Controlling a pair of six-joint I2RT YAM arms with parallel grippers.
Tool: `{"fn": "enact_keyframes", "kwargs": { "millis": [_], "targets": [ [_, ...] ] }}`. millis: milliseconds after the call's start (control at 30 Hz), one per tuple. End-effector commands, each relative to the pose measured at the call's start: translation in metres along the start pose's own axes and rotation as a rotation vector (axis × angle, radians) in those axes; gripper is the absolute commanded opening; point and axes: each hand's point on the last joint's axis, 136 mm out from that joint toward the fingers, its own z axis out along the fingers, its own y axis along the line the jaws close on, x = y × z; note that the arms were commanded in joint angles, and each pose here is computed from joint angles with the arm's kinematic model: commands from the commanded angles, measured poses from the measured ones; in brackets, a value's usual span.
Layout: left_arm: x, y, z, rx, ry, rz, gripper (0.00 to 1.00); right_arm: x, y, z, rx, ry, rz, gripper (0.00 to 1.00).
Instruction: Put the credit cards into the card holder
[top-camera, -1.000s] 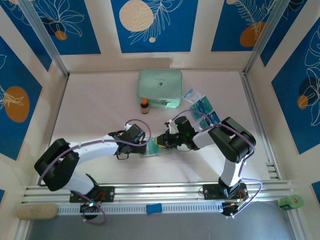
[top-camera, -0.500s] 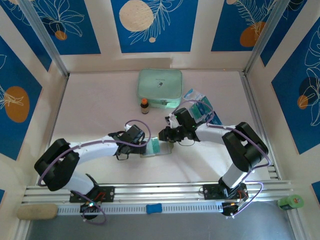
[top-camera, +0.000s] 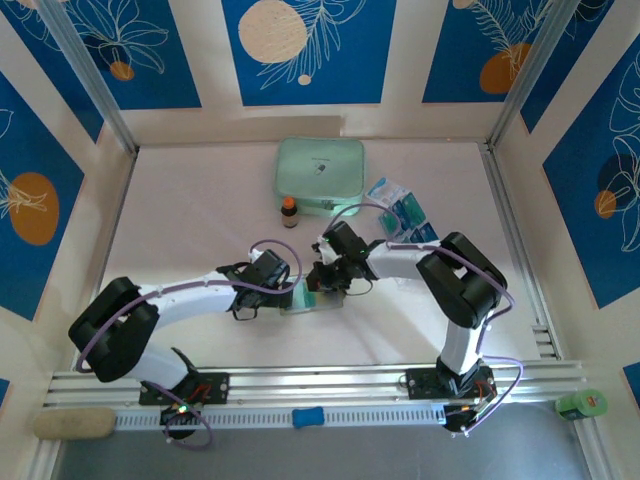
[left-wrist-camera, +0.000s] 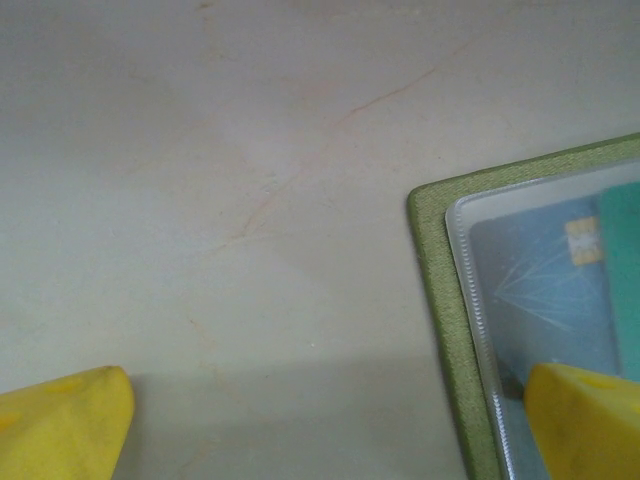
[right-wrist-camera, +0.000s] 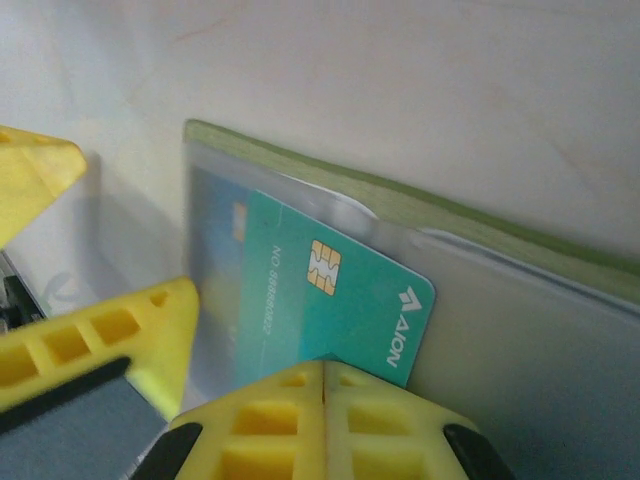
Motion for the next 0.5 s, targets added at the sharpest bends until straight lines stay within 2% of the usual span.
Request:
{"fn": "enact_keyframes", "kwargs": {
  "millis": [0, 200, 467],
  "targets": [
    [-0.002, 0.002, -0.003, -0.005, -0.01, 0.01, 1.0, 0.016, -0.001, 0.016, 0.034, 0.067, 0.022, 0.04],
    [-0.012, 0.003, -0.016, -0.002, -0.048, 0.004, 1.0, 0.01, 0.014, 0.017, 0.018, 0.061, 0.01, 0.03],
    [-0.007, 0.013, -0.02, -0.016, -0.056, -0.015, 1.0, -0.005, 0.025, -0.013, -0.018, -0.002, 0.01, 0.03]
  ]
}}
